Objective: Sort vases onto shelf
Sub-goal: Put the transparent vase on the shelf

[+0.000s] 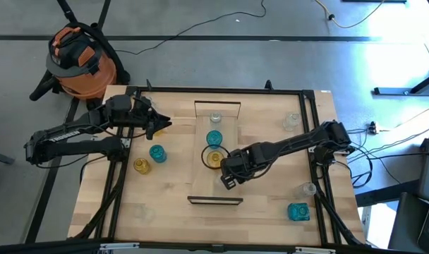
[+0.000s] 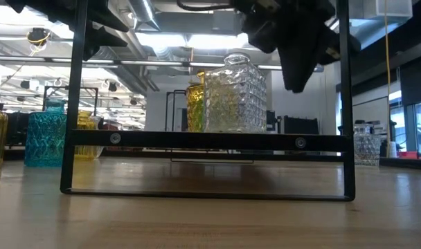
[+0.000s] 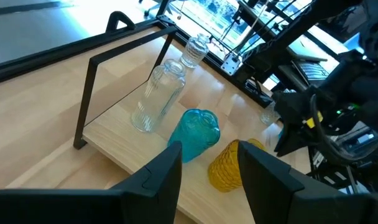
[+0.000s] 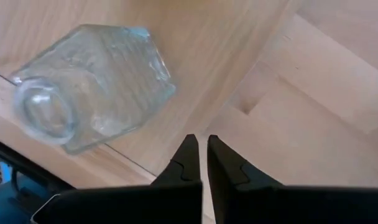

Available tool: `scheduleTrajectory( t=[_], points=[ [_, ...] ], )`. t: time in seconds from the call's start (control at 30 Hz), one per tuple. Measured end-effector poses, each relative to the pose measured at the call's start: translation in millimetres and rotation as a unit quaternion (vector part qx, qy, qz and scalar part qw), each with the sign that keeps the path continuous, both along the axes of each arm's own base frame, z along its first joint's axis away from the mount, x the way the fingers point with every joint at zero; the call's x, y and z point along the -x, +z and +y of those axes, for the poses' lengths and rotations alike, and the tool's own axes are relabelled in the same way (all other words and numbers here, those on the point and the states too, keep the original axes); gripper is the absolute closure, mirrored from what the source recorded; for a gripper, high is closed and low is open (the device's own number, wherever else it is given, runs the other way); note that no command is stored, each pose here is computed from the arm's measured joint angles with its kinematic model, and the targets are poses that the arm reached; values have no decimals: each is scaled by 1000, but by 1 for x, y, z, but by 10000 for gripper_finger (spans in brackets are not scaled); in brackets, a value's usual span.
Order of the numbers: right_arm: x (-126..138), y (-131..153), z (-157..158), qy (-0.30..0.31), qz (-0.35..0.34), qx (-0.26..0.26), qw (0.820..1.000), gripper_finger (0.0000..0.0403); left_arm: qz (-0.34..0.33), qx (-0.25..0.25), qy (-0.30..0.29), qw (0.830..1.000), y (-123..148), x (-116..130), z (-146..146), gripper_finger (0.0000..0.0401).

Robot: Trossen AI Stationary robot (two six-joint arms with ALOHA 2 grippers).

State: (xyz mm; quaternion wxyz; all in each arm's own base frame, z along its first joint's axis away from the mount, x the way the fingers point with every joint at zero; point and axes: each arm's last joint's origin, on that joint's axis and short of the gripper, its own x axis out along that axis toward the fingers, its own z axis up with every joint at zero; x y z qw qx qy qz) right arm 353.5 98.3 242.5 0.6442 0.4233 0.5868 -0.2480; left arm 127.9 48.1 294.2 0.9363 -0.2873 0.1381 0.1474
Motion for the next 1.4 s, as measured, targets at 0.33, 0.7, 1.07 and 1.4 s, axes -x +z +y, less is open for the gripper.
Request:
scheduleTrajectory(
  t=[0.33, 0.7, 1.07, 1.4],
  points=[
    [-5, -22, -8, -14, -33, 0, 999, 403, 1, -1, 3, 1000, 0, 0, 0, 252],
    [-16, -18, -10, -8, -87, -11, 996, 403, 0, 9, 7, 1000, -1, 0, 0, 252],
    [-23, -14, -8, -6, -130, -23, 991, 403, 1, 10, 7, 1000, -1, 0, 0, 252],
    [-25, -13, -9, -4, -145, -5, 989, 403, 1, 10, 7, 1000, -1, 0, 0, 252]
  ],
)
